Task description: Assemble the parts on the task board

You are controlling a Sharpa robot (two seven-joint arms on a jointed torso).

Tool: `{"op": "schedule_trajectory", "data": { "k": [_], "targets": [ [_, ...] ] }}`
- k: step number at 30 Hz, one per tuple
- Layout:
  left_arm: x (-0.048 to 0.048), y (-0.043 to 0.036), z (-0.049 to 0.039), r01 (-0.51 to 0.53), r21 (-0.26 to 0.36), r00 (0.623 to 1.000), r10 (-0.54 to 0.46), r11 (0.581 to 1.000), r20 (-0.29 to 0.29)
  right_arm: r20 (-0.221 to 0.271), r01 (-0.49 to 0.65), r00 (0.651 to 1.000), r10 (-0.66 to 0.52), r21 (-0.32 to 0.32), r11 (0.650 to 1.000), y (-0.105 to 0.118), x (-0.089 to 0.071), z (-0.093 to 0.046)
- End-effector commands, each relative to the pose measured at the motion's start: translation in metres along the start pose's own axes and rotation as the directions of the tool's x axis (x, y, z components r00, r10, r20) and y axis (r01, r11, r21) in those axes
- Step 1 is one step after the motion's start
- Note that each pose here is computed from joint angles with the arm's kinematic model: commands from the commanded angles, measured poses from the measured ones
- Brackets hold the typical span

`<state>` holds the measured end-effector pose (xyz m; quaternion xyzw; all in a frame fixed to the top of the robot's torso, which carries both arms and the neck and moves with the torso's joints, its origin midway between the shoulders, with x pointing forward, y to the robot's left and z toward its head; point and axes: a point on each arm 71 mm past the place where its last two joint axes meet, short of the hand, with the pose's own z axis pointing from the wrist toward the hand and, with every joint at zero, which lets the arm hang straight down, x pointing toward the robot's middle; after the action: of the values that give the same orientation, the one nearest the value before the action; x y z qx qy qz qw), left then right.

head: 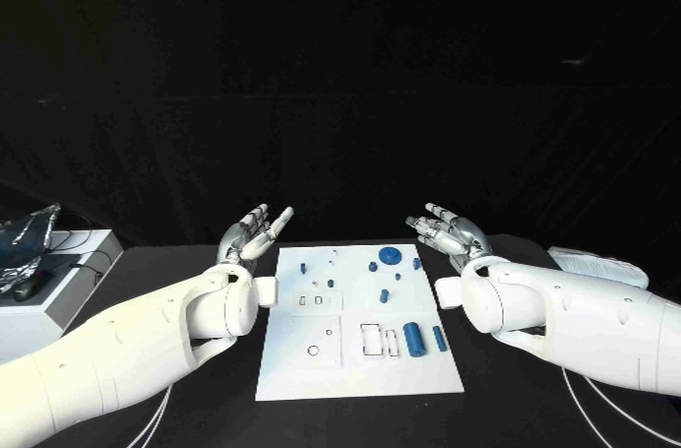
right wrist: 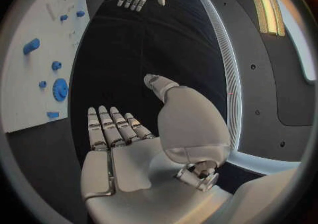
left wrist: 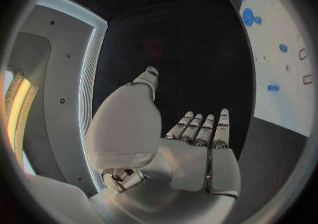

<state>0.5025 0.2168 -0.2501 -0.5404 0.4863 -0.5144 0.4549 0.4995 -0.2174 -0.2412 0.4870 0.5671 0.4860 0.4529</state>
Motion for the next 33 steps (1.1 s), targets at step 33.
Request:
{"op": "schedule_trajectory", "data": {
  "k": [33],
  "targets": [
    [-0.0244, -0.0434, -0.0098, -0.074, 0.074, 0.963, 0.091, 0.994, -0.255, -0.024, 0.847, 0.381, -0.924, -0.392, 0.359, 0.045, 0.003, 0.047]
  ]
}}
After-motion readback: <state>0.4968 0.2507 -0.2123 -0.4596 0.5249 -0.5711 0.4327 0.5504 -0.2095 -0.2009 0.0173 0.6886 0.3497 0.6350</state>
